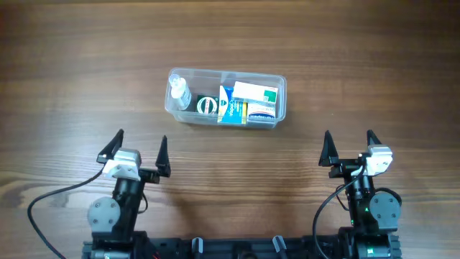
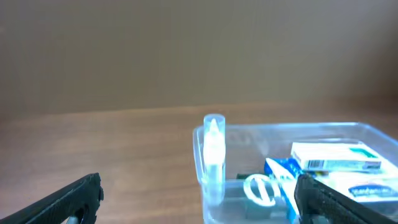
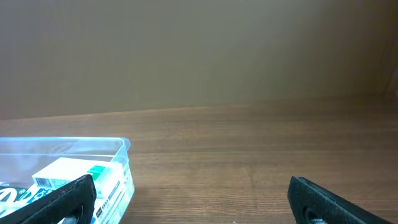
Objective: Pack container
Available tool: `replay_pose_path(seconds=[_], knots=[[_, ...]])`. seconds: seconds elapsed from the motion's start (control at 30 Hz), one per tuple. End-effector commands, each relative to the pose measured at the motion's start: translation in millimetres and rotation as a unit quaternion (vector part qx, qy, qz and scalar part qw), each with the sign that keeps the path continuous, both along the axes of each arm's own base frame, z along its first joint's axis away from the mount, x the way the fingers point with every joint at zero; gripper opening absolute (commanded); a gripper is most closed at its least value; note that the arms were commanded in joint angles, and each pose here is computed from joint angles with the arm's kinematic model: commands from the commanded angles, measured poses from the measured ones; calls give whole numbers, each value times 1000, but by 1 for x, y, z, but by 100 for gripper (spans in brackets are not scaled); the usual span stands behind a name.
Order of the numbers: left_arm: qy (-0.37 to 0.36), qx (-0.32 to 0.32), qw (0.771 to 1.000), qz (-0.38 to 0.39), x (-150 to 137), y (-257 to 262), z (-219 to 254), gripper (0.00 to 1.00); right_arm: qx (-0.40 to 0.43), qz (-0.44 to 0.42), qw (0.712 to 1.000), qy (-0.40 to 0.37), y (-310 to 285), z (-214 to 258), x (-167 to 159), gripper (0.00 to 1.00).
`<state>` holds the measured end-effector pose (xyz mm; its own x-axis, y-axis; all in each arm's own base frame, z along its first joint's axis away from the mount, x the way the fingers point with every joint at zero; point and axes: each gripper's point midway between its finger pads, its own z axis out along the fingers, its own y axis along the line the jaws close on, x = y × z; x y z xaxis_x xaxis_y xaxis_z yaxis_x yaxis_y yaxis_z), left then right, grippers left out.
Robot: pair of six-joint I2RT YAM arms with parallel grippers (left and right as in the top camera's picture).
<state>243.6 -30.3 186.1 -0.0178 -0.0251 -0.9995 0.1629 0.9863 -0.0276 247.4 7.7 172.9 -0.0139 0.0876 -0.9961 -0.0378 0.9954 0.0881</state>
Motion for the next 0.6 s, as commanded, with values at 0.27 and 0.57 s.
replay_pose_path(seconds=[0.27, 0.57], knots=[[29, 6, 999, 17, 0, 6, -26, 100, -4, -3, 1000, -5, -1, 2, 0, 99], [31, 7, 999, 34, 1, 12, -28, 100, -4, -3, 1000, -5, -1, 2, 0, 100]])
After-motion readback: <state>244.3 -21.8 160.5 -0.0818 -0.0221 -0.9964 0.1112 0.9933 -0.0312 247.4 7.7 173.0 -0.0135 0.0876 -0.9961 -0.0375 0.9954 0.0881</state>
